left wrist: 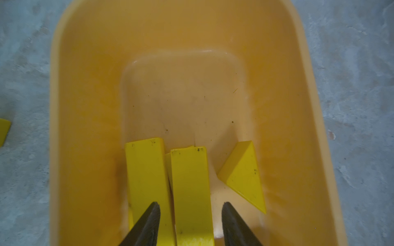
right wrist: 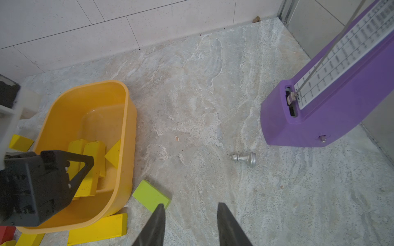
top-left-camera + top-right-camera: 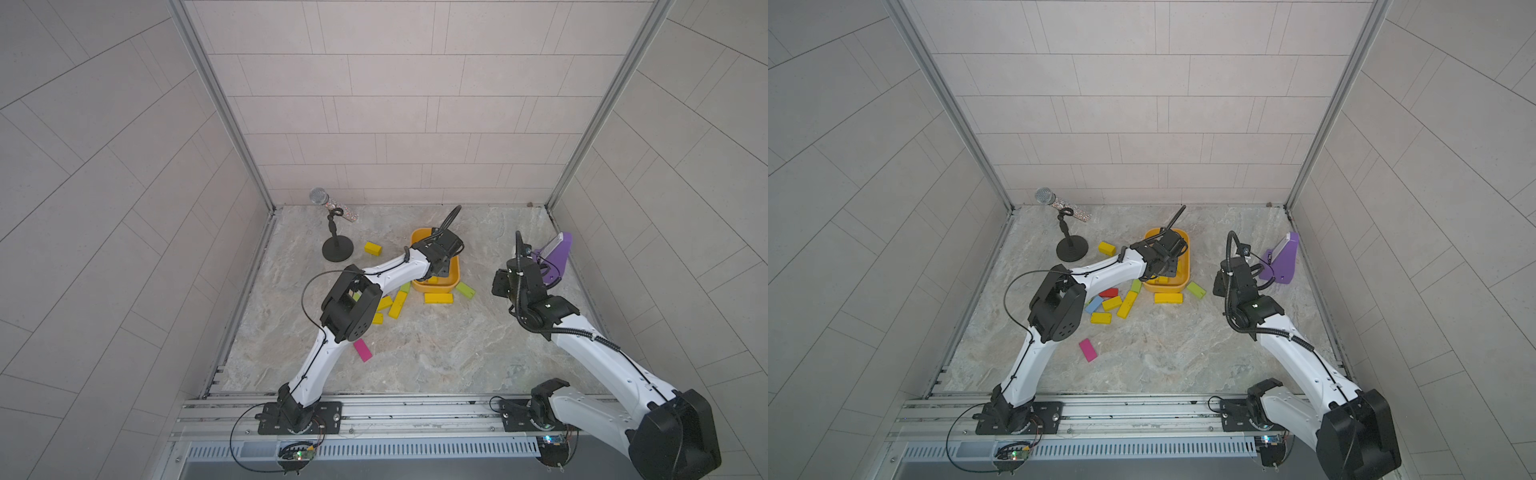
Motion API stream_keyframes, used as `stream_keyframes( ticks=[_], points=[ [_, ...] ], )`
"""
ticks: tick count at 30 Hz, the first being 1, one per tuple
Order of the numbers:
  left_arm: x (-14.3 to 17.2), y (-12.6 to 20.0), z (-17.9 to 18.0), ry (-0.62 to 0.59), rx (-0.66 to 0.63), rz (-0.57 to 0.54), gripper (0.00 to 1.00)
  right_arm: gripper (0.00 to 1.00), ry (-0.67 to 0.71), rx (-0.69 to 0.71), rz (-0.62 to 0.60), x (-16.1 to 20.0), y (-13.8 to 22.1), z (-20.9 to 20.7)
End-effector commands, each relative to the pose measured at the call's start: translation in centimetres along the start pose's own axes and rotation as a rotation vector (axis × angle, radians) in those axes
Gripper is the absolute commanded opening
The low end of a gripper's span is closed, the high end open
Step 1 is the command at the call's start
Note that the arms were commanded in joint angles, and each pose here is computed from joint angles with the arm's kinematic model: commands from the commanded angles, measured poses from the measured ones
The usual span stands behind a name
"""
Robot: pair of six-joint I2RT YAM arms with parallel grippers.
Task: Pick out the yellow building blocks
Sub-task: Place the building block in the storage box, then adjust the building block at the center of the board.
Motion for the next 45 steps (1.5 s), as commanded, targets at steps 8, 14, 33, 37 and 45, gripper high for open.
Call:
stream_keyframes(
  ticks=[8, 14, 33, 37, 45],
  points=[
    [-6.6, 11.8, 5.6, 0.095, 0.049, -0.428, 0.52, 0.43, 0.063, -0.081, 0.030, -1.3, -0.6, 3.2],
    [-5.0, 11.9, 13.3, 0.246, -0.016, -0.351, 0.50, 0.44, 0.197, -0.170, 0.033, -2.1, -1.0, 9.1],
    [1.3, 13.0, 28.1, 0.629, -0.255, -0.323, 0.50, 0.49, 0.615, -0.392, 0.308, 3.4, -0.9, 24.8],
    [1.6, 13.1, 28.6, 0.649, -0.270, -0.330, 0.54, 0.51, 0.652, -0.435, 0.397, 5.3, -1.5, 26.3],
    [2.4, 13.1, 29.1, 0.658, -0.311, -0.309, 0.59, 0.53, 0.705, -0.519, 0.534, 8.0, -2.5, 28.9]
  ],
)
Point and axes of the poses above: each gripper's point midway between its finger pads, its own y axis back along the fingers, its own z axis along the line the jaws close on, x = y × z, the point moved 5 cm from there along y, back along the fingers, and after that the axes turned 10 degrees about y, right-handed, at the moved point
